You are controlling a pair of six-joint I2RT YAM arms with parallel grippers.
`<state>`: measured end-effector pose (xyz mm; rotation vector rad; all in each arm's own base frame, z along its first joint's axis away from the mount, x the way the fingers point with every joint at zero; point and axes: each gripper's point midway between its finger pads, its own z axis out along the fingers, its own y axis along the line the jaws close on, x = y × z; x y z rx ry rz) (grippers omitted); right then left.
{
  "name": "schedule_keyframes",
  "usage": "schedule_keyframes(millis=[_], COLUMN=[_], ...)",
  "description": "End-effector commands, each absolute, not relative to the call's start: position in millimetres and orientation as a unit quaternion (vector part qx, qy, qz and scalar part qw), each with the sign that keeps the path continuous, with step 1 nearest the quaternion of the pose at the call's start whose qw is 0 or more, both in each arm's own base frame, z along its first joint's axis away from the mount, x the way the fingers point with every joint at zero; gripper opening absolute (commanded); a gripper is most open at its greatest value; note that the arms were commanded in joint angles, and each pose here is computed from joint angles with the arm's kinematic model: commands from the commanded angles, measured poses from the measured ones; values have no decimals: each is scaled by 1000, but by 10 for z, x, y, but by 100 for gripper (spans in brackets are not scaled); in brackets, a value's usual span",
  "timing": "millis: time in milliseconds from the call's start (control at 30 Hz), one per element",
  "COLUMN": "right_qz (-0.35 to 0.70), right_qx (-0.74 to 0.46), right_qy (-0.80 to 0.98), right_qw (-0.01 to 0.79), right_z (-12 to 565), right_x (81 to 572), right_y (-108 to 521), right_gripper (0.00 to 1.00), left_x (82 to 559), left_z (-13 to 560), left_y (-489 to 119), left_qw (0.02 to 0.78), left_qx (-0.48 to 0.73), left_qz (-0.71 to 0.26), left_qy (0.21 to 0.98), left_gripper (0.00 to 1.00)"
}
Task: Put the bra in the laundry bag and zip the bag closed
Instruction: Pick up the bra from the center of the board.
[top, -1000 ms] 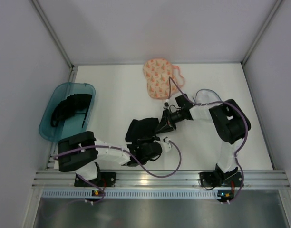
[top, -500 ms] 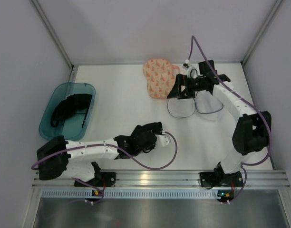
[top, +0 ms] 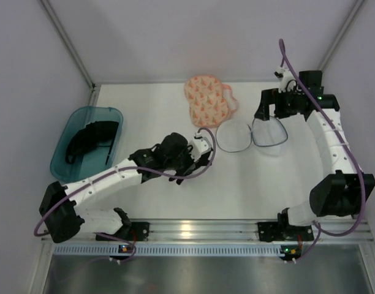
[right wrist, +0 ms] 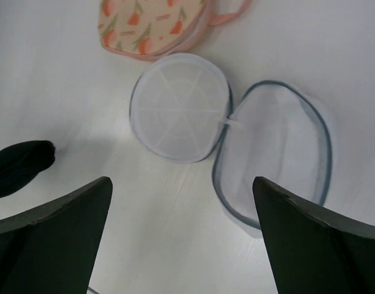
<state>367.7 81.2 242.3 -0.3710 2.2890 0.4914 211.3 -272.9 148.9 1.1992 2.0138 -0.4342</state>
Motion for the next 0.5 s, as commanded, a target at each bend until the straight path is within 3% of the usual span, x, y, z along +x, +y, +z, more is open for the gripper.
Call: schedule_keyframes(millis=[0, 133, 267, 467], right_qz=[155, 121, 82, 76], right_qx=[-122, -119, -144, -152], right_qy=[913, 926, 937, 955], right_qw=[357, 336, 306, 244], right_z=[2388, 2193, 2020, 1556], right_x=[3731, 3967, 4107, 4155], right_y=[348, -49, -286, -385], right_gripper=[99, 96, 76, 63], left_x=[1961, 2105, 2161, 2321], left_z=[2019, 2274, 2526, 2826], left_y=[-2934, -2897, -2856, -2658], left_qw=[355, 342, 332, 340], left_qx=[428, 370, 341, 284], left_qz=[-313, -379, -434, -486], left_qy=[770, 776, 765, 754], left_gripper=[0, 0, 0, 0])
